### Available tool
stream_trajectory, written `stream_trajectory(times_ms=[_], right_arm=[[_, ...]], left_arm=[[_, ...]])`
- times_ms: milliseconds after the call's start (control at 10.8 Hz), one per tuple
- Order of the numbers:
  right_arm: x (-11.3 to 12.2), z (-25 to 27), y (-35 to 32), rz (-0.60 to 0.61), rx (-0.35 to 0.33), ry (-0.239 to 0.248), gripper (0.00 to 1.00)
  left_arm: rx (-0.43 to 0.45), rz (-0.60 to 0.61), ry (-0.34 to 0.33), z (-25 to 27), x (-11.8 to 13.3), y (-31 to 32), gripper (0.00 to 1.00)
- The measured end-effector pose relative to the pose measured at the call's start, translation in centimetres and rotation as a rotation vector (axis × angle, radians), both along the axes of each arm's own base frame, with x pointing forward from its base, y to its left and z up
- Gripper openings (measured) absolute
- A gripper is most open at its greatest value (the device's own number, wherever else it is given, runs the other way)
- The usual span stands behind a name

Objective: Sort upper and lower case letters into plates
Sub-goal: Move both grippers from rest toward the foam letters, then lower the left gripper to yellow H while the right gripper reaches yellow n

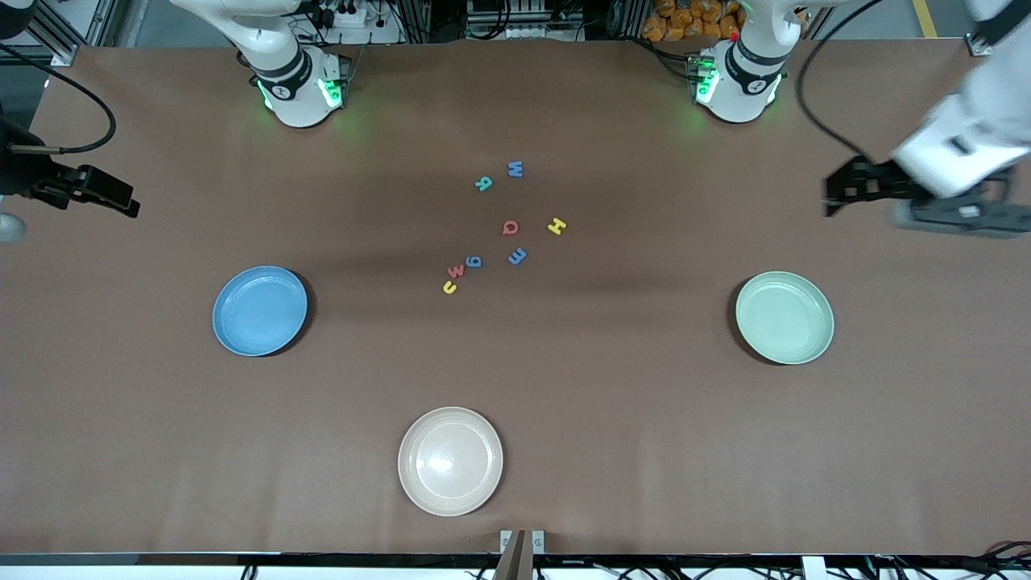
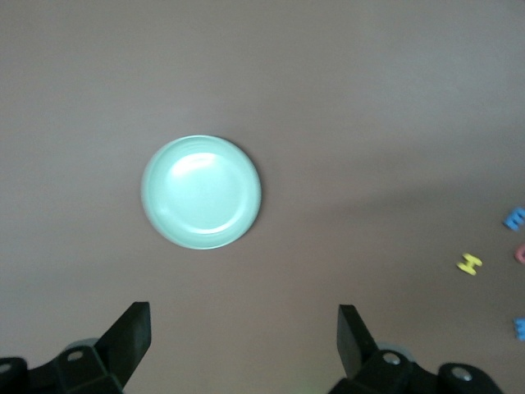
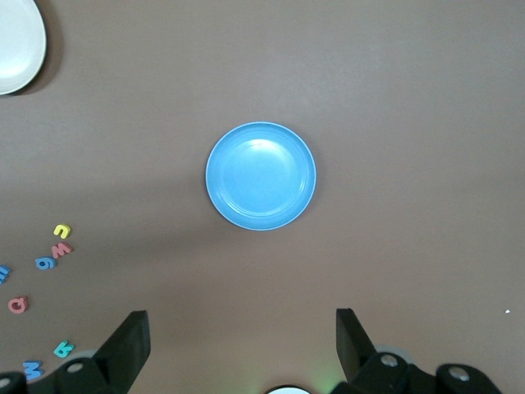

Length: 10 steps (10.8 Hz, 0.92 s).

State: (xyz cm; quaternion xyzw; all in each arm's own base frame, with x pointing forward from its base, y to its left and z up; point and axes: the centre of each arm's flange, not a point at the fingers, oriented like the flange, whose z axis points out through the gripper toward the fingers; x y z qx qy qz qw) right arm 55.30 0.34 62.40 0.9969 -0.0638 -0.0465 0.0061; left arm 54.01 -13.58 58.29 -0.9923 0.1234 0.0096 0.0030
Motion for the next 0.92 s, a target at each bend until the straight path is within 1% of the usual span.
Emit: stream_trajectory(times_ms=[92,185,370,554,739,924], right_arm=[[0.4,-0.5,0.8,-0.022,0.013,-0.009,1.00],[1.1,-1.3,1.8,-0.073,0.039,-0.010,1.00],[2.6,-4.4,3.7,-0.156,0.077,0.037,1.00],[4.5,-8.1,6.9,-0.220,0.102,0.069,1.00],[5.8,-11.8,11.0,-0.278,0.090,0.088,1.00],[6.2,-16.1,14.7,-0.312,0.070,0.125,1.00]], left_arm=[[-0.002,-0.064,0.000,-1.8,-0.8,-3.9,1.00],[-0.004,-0.118,-0.002,-3.8,-1.9,-7.7,1.00],[-0.010,-0.212,-0.008,-7.7,-5.1,-14.5,1.00],[-0.019,-0.264,-0.010,-12.0,-9.2,-20.2,1.00],[-0.038,-0.278,-0.001,-16.6,-12.7,-24.1,1.00],[-0.054,-0.299,0.019,-21.2,-15.1,-25.4,1.00]])
